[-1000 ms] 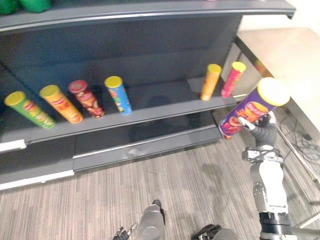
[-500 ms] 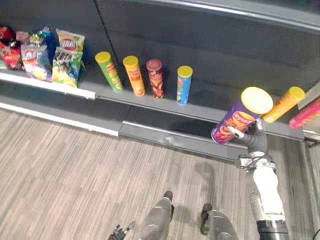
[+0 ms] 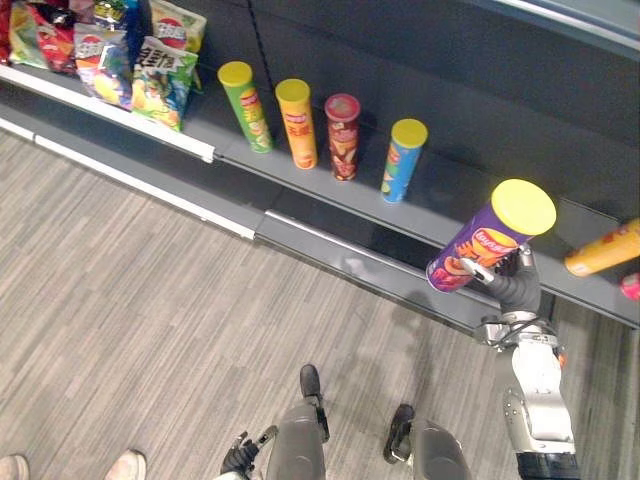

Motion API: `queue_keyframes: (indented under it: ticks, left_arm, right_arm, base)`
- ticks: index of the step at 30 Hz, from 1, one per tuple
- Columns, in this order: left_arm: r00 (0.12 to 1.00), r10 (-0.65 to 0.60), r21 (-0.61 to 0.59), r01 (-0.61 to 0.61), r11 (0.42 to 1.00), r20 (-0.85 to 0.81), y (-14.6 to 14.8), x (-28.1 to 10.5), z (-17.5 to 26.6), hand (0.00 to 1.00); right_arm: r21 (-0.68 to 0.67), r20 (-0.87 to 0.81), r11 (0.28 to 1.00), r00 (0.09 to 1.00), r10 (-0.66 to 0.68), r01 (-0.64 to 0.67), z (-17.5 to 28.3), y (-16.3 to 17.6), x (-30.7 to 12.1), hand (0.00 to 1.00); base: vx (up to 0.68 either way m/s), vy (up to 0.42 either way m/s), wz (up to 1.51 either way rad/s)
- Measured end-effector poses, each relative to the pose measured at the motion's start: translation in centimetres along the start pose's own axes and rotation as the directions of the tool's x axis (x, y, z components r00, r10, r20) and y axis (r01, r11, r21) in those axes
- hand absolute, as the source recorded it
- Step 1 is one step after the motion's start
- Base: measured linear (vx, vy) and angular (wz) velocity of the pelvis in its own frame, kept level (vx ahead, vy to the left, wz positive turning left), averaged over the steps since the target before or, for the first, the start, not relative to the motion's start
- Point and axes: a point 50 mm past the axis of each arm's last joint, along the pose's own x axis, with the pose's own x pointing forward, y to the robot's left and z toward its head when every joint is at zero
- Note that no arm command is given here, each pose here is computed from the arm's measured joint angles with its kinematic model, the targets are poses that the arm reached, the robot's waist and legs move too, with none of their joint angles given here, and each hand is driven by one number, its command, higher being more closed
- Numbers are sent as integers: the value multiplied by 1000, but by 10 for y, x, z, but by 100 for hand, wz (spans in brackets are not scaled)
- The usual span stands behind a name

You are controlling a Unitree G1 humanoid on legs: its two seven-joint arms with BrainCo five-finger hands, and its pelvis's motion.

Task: Put the gum and the chips on the shelf.

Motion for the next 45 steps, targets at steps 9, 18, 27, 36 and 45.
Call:
queue_keyframes:
  ticks: [9, 18, 27, 36, 45]
  left_arm:
    - [968, -130, 192, 89, 977, 215, -31, 1, 55, 0]
    - [792, -357, 299, 231, 926, 495, -96, -26, 121, 0]
    - [739, -424, 389, 235, 891, 523, -107, -32, 133, 0]
    - [713, -479, 448, 254, 857, 513, -123, -32, 138, 0]
    - [694, -506, 468, 269, 842, 512, -136, -35, 140, 0]
  right_arm:
    - [-8, 46, 1000, 999, 4, -4, 3, 32, 50, 100]
    - [-34, 142, 959, 951, -275, 282, 33, 4, 104, 100]
    - [-10, 207, 909, 890, -407, 418, 63, -15, 137, 100]
    - [6, 305, 868, 826, -474, 496, 106, -36, 160, 100]
    - [61, 345, 839, 778, -525, 540, 130, -44, 167, 100]
  base:
    - [-13, 71, -4]
    - [-45, 17, -3]
    - [49, -29, -14]
    - [-5, -23, -24]
    - [16, -29, -9]
